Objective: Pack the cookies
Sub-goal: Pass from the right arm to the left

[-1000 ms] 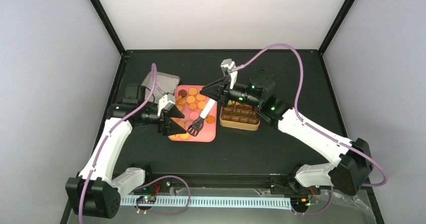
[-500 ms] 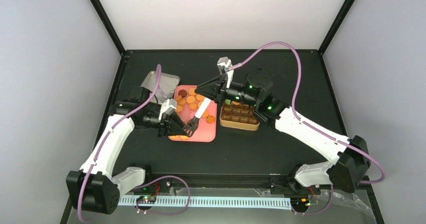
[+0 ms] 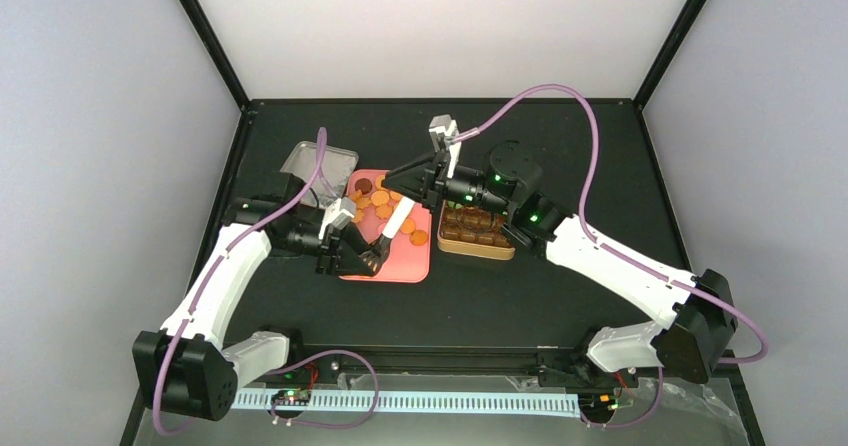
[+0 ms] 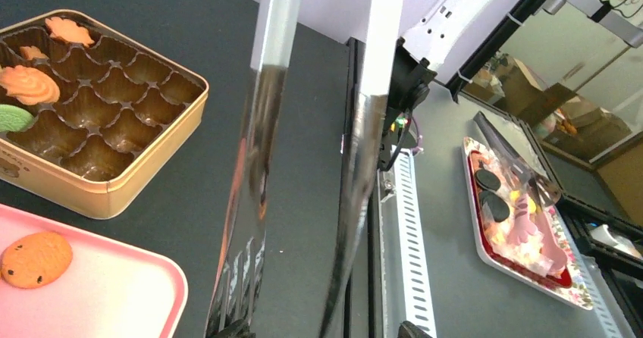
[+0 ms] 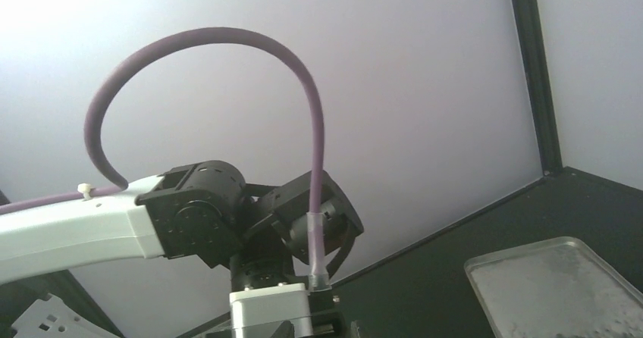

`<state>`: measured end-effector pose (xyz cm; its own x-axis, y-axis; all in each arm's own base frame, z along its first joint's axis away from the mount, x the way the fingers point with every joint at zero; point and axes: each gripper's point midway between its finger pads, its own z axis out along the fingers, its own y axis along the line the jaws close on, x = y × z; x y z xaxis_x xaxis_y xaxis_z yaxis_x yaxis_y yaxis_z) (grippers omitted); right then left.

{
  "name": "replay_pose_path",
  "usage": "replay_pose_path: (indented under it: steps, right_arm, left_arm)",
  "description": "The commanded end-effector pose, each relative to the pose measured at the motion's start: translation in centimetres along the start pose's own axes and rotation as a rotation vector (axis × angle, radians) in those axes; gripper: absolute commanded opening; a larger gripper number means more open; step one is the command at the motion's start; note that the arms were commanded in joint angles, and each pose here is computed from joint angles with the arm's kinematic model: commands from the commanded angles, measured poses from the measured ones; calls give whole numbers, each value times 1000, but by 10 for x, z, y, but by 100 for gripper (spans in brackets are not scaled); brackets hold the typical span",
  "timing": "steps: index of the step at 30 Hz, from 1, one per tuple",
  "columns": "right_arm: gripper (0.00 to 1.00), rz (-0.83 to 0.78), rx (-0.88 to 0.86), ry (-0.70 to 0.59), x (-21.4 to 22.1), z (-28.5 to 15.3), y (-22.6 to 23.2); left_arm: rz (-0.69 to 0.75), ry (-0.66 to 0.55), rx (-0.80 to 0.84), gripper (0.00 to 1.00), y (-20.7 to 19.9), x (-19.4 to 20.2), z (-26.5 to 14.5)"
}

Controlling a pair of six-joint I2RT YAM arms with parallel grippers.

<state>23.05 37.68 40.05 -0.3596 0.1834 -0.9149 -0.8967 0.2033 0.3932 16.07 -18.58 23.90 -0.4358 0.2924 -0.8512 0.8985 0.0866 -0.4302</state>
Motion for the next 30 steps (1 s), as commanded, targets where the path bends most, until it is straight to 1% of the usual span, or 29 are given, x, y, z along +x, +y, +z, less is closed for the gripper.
replay_pose_path:
  steps: [1, 4, 8, 10, 11, 13, 14, 16, 19, 22, 24, 25, 30]
  right_arm:
    - [4, -30, -44, -82, -25, 1, 22]
    - [3, -34, -41, -76, -23, 3, 21]
    - [4, -42, -36, -74, -23, 3, 22]
    - [7, -42, -37, -72, -23, 3, 22]
    - [11, -41, -38, -70, -22, 3, 22]
    - [23, -25, -43, -66, -22, 3, 23]
    - [30, -5, -52, -68, -22, 2, 24]
    - [49, 21, -66, -69, -25, 3, 27]
    - [59, 43, -53, -40, -22, 4, 25]
    - [78, 68, 6, -31, -20, 0, 15]
    - [93, 93, 57, -38, -21, -8, 5]
    - [99, 104, 80, -47, -22, -14, -1]
    - [100, 169, 194, -98, -23, -51, -32]
  left_arm:
    - [65, -29, 13, 48, -6, -14, -1]
    - [67, -22, 27, 30, -11, -14, 0]
    - [63, -9, 42, 10, -14, -11, 0]
    - [61, -6, 45, 2, -14, -10, 0]
    - [62, -6, 45, 2, -14, -11, 0]
    - [67, -7, 43, 2, -15, -12, -1]
    - [74, -8, 44, 1, -16, -14, -1]
    - [80, -11, 40, 2, -17, -17, -2]
    - [91, -21, 32, 1, -18, -23, -4]
    - [81, -30, 1, 1, -15, -30, -6]
    - [93, -37, -20, 2, -14, -33, -7]
    - [95, -42, -29, 2, -14, -36, -7]
    - [120, -74, -91, 2, -7, -51, -11]
